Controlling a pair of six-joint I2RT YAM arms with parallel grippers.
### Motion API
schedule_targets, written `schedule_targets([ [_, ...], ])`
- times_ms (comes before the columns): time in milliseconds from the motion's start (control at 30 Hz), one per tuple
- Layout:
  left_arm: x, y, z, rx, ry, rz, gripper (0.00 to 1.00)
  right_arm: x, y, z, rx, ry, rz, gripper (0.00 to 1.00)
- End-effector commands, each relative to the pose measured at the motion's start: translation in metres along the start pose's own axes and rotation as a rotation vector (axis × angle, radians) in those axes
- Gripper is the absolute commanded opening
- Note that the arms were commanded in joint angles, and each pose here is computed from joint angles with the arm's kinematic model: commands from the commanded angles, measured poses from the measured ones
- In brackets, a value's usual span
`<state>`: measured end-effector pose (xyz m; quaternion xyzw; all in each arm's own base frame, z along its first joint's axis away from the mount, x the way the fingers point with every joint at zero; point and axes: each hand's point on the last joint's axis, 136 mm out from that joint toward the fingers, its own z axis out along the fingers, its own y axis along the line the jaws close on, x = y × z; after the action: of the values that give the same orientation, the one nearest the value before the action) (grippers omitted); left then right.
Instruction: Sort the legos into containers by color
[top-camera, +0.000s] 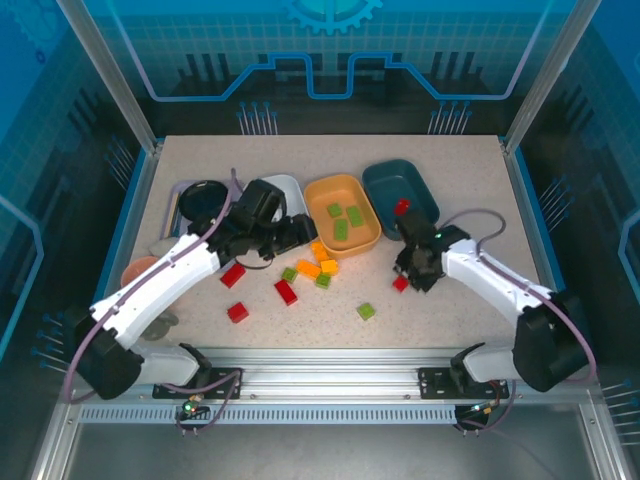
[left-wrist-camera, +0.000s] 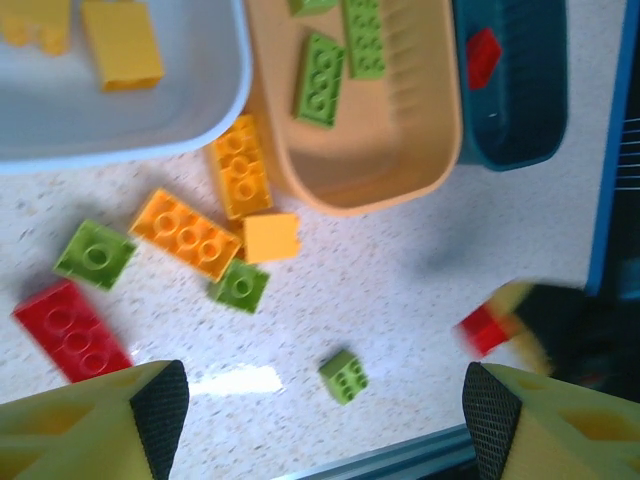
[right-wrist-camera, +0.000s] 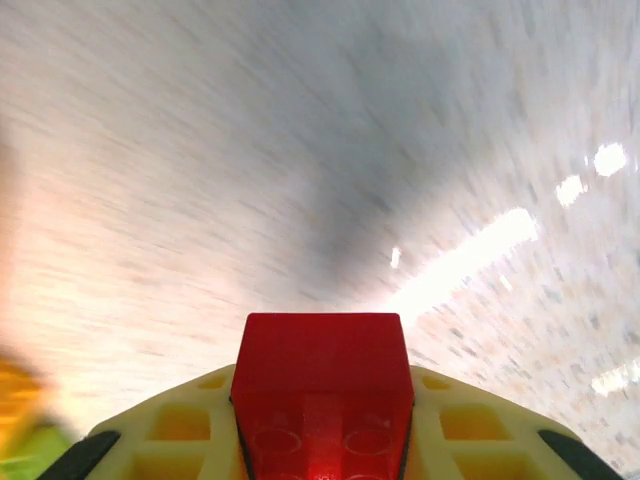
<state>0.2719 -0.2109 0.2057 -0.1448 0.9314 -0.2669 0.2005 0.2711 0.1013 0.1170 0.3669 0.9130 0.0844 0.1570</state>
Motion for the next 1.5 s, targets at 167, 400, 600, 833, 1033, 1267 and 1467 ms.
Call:
schedule_targets([
  [167,0.030,0.067,-0.021,-0.169,-0.046,-0.092,0.76,-0.111,0.093,-0.024,-0.156,-0.246,-0.359,0.26],
  [400,0.053,0.115,-0.033,-0.318,-0.024,-0.169,0.76,-0.159,0.151,0.039,-0.166,-0.140,-0.410,0.25],
  [600,0.070,0.148,-0.044,-0.402,-0.035,-0.272,0.76,-0.171,0.161,0.101,-0.084,-0.021,-0.400,0.28],
  [833,0.079,0.157,-0.045,-0.402,-0.024,-0.311,0.75,-0.174,0.152,0.142,-0.007,0.052,-0.357,0.35],
  [1033,0.089,0.151,-0.029,-0.371,0.033,-0.357,0.70,-0.179,0.154,0.137,-0.012,0.053,-0.358,0.49],
  [1267,0.087,0.135,-0.011,-0.295,0.057,-0.388,0.65,-0.186,0.169,0.075,-0.090,-0.021,-0.383,0.57],
  [1467,0.080,0.092,0.016,-0.161,0.084,-0.307,0.59,-0.162,0.183,-0.008,-0.219,-0.158,-0.508,0.56],
])
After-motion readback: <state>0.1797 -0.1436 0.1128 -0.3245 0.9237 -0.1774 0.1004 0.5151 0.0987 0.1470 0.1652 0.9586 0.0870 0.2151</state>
